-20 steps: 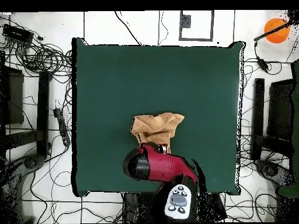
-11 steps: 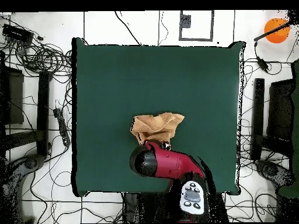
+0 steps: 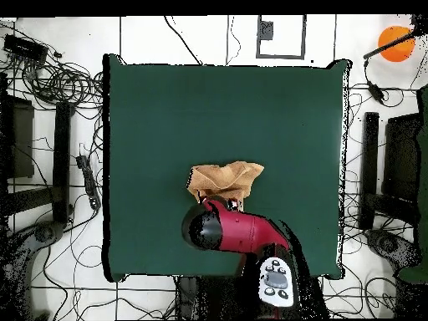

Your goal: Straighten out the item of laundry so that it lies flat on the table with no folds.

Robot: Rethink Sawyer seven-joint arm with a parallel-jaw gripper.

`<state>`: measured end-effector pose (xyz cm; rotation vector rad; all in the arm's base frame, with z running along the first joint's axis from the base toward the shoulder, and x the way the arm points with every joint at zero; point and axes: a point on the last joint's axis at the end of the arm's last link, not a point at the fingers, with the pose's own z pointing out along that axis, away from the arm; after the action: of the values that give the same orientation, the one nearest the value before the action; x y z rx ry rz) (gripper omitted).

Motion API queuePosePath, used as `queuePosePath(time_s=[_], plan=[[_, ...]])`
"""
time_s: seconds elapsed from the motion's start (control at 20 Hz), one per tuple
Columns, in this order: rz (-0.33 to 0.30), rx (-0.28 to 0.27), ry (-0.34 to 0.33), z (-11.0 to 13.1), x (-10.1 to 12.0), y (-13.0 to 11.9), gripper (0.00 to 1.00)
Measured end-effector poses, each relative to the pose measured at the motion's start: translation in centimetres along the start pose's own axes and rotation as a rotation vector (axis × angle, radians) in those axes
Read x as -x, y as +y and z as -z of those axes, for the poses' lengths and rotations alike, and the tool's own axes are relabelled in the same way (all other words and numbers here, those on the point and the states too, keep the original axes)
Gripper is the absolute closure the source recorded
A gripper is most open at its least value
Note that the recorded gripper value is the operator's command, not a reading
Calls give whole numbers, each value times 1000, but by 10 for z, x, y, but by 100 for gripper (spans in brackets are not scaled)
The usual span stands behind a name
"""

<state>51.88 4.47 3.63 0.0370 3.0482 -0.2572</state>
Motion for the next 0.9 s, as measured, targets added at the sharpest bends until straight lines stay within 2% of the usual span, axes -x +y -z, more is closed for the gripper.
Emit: queuePosePath(time_s=[0.45, 0.9], plan=[[1, 34, 4, 11, 9, 10, 0], [-3, 52, 24, 10, 9, 12, 0]])
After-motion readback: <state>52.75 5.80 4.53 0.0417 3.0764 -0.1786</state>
